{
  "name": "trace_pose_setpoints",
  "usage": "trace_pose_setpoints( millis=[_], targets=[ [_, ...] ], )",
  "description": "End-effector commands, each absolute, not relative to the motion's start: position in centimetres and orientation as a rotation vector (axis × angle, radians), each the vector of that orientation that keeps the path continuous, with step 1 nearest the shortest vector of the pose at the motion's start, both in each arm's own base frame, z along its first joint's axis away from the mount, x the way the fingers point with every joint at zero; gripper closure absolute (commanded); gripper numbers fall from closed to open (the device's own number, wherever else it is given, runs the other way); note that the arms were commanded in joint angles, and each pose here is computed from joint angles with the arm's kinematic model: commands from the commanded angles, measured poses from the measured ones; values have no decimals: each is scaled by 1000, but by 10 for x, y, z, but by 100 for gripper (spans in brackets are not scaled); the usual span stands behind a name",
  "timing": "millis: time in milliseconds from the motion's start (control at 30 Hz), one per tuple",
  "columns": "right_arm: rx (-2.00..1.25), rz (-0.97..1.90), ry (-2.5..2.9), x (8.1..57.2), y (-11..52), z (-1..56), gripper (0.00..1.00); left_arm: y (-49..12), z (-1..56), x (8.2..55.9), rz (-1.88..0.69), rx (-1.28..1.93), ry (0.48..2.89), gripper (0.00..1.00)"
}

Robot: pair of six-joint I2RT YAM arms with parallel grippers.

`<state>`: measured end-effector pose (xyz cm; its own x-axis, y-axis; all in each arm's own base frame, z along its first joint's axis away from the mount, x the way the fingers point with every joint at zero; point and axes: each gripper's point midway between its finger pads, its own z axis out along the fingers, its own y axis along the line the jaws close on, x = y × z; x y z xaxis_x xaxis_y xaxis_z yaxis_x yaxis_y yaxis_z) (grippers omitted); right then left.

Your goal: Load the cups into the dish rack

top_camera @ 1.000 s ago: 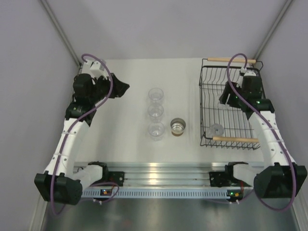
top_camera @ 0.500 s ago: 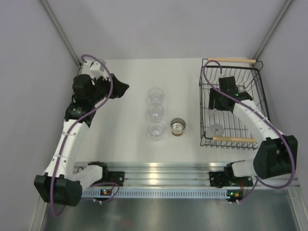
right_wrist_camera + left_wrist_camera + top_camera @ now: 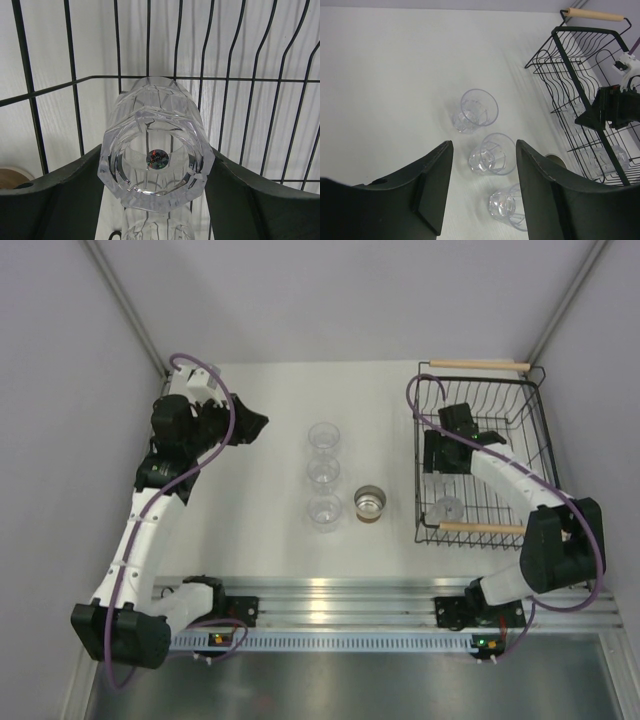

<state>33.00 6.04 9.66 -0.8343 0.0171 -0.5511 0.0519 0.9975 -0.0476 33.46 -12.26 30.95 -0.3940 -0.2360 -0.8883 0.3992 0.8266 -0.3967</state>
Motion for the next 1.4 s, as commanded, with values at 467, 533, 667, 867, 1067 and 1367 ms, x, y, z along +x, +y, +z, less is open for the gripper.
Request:
trace_pose_setpoints(
  millis=[467,533,667,867,1067,1367],
  targets=[
    [54,-104,2550,334,67,89,87,-120,311,333,-668,135,1843,34],
    [53,-102,2546,334,67,91,81,-120,311,332,-668,135,1843,33],
    [50,-102,2543,333,66,92,66,-120,311,333,-668,134,1846,30],
    [37,-100,2551,331,67,92,41,-120,311,332,-668,134,1845,16],
    [34,-112,2547,331,64,93,24,-120,311,333,-668,134,1846,3],
    [46,-120,2510,332,62,104,15,-120,309,333,-667,134,1850,2]
  ],
)
